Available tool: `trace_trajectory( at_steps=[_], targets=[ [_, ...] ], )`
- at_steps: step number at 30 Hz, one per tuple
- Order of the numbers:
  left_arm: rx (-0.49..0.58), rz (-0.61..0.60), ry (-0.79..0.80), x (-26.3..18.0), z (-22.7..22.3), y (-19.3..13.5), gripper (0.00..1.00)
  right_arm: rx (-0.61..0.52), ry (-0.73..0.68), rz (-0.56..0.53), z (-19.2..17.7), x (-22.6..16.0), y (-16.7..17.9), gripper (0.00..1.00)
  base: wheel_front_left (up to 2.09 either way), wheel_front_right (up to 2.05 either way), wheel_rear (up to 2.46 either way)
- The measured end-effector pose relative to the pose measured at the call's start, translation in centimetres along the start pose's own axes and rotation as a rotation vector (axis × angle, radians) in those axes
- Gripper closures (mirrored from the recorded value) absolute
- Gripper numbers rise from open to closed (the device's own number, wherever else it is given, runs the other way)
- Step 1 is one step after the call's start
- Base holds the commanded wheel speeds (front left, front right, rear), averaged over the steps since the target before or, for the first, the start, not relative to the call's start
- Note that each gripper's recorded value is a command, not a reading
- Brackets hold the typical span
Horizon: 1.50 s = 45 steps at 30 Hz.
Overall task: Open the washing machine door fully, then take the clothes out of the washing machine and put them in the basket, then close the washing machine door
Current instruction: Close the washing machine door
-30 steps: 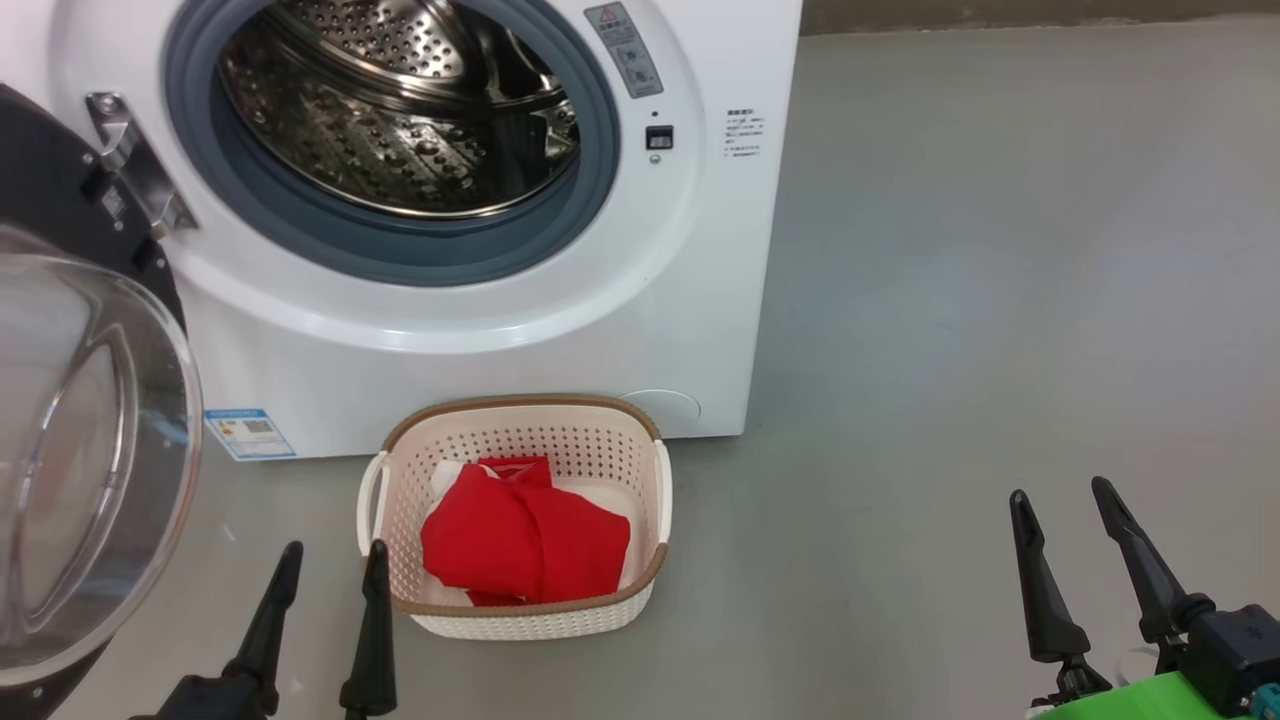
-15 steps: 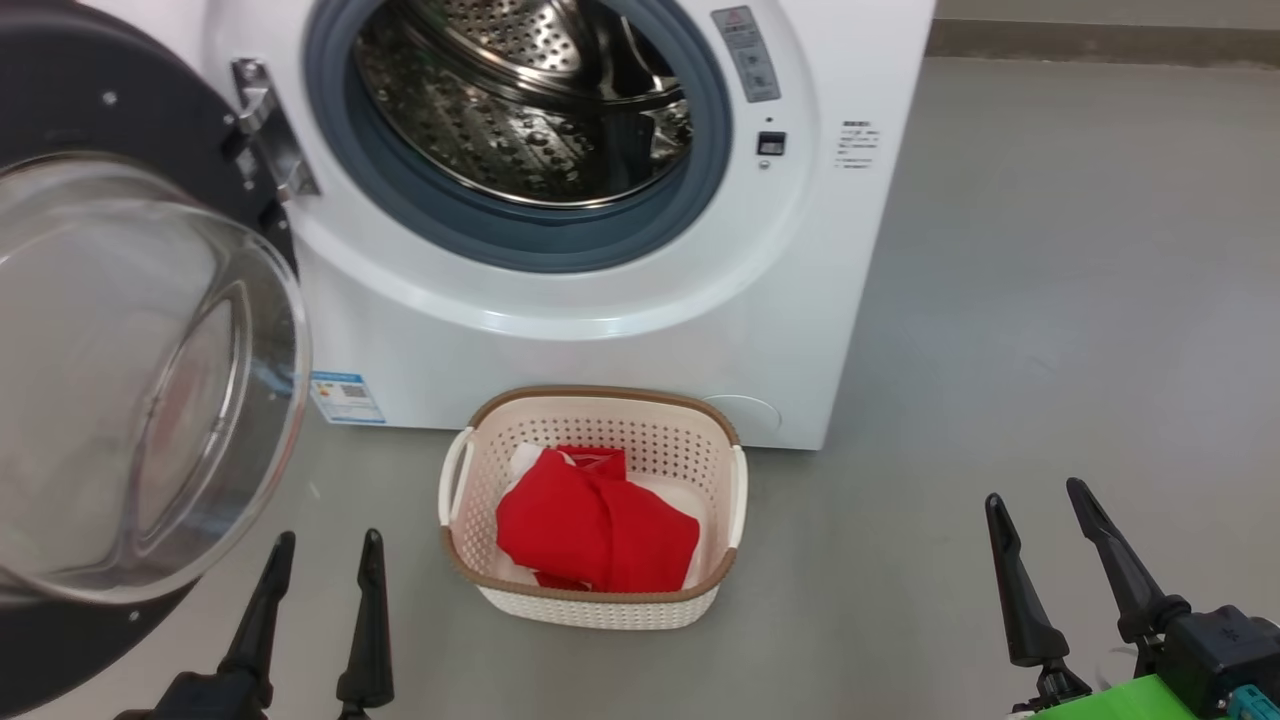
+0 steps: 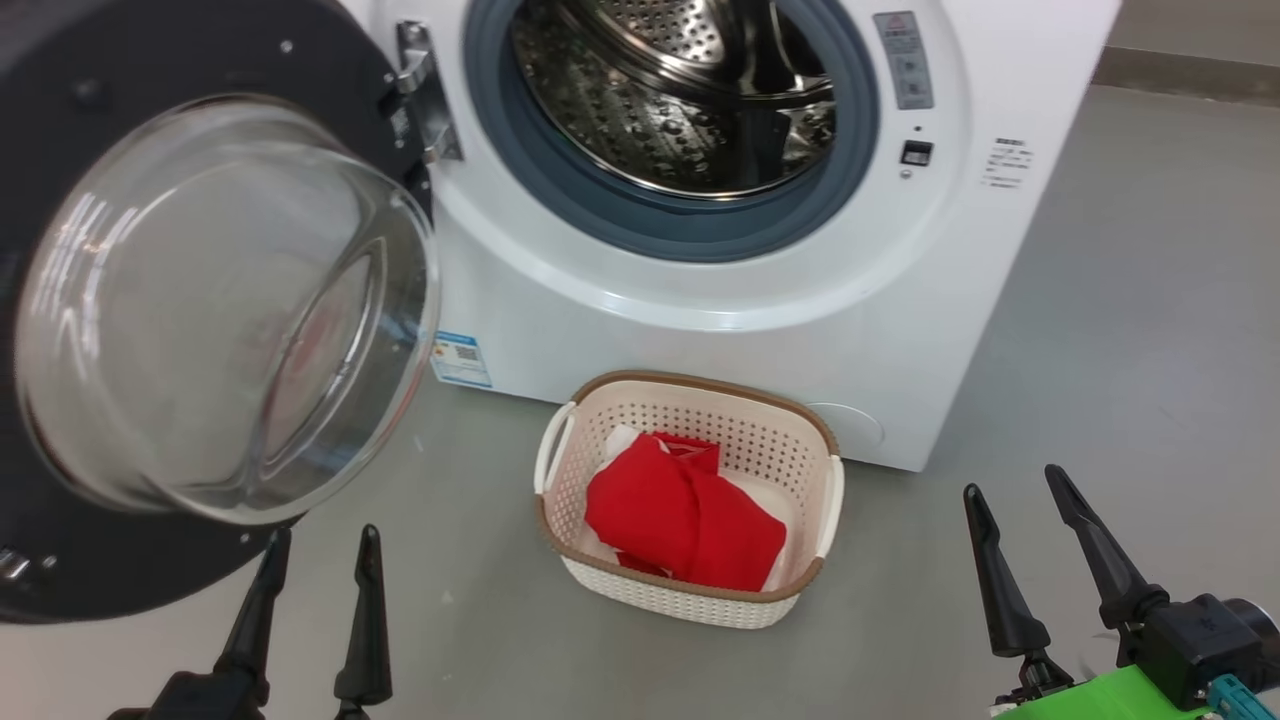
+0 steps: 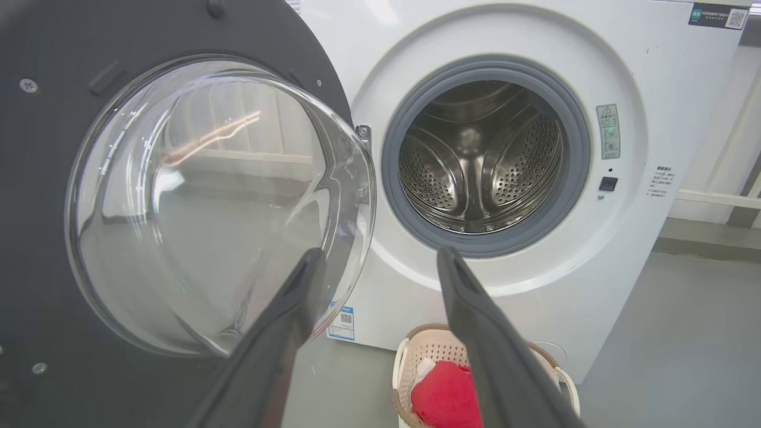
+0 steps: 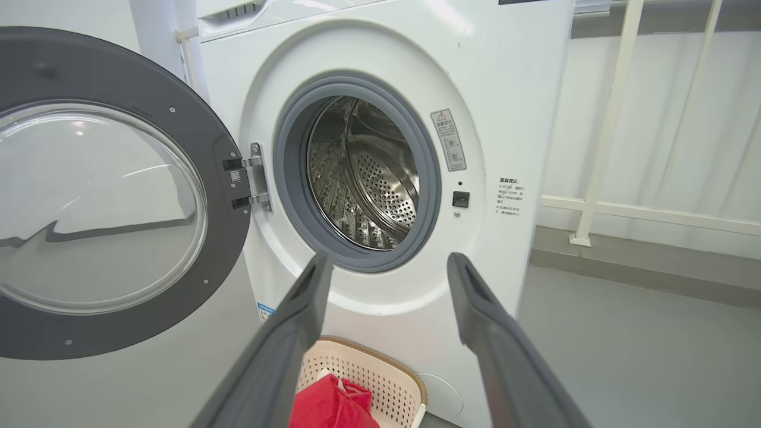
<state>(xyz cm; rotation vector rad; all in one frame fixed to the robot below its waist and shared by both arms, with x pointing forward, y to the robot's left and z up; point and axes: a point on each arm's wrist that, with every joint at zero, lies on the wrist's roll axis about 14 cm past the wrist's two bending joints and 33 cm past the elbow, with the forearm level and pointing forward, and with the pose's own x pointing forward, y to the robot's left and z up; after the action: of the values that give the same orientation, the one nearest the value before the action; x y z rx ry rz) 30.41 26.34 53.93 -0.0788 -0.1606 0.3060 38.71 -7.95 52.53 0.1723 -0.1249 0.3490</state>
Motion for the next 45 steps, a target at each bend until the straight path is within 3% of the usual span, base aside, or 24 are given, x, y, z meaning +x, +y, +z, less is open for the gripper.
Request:
trace_trajectory(
  at_steps=[22,34,37,45],
  targets=[
    [0.059,0.241,-0.027,-3.9,1.7,6.6,0.00,0.024,0.028,0.220,-1.7,3.6,6.9,0.00,0.00,0.00,0.00],
    [0.077,0.287,-0.034,-4.1,2.0,7.5,0.00,0.017,0.026,0.249,-2.0,4.4,7.7,0.00,0.00,0.00,0.00],
    [0.078,0.294,-0.063,-4.0,2.8,7.7,0.97,0.015,0.024,0.246,-1.9,4.4,7.6,0.00,0.00,0.00,0.00],
    [0.065,0.371,-0.211,-3.5,7.3,10.0,1.00,0.010,0.018,0.234,-1.6,4.2,7.3,0.00,0.00,0.00,0.00]
  ],
)
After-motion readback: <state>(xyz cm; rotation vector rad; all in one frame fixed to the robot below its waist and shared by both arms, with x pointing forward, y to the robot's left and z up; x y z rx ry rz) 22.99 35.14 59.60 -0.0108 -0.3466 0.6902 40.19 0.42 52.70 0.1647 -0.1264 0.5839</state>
